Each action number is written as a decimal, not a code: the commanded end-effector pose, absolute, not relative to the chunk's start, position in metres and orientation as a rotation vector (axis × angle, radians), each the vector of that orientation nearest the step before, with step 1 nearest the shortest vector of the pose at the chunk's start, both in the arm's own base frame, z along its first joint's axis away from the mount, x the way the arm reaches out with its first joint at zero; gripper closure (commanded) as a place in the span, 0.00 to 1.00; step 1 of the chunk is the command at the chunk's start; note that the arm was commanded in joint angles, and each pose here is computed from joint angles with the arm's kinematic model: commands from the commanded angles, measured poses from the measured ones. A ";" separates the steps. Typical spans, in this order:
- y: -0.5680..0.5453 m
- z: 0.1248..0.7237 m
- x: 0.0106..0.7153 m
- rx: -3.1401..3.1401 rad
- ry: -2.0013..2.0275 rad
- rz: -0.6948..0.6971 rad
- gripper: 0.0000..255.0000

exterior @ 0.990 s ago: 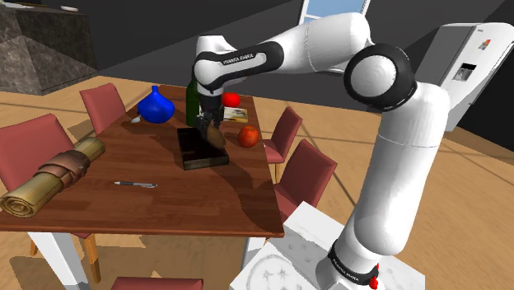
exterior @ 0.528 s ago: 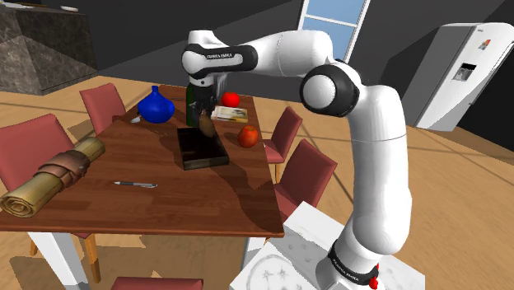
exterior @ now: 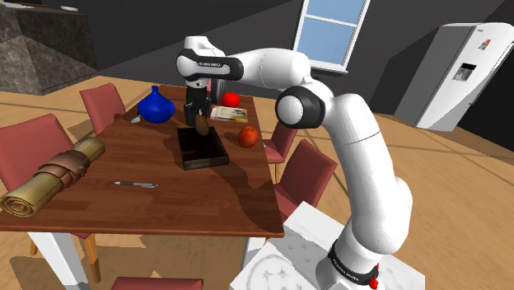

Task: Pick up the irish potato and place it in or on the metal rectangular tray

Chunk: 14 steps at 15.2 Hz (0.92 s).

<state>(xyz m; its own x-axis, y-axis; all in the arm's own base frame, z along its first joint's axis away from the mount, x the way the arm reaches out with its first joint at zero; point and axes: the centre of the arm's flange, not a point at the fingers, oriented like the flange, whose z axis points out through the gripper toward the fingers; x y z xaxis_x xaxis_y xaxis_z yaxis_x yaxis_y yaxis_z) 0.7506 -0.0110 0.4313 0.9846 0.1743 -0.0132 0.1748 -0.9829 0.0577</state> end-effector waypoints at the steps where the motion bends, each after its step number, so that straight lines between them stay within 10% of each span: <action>1: -0.011 0.420 0.752 3.071 0.270 -0.011 1.00; 14: -0.011 0.379 0.752 3.071 0.270 -0.011 1.00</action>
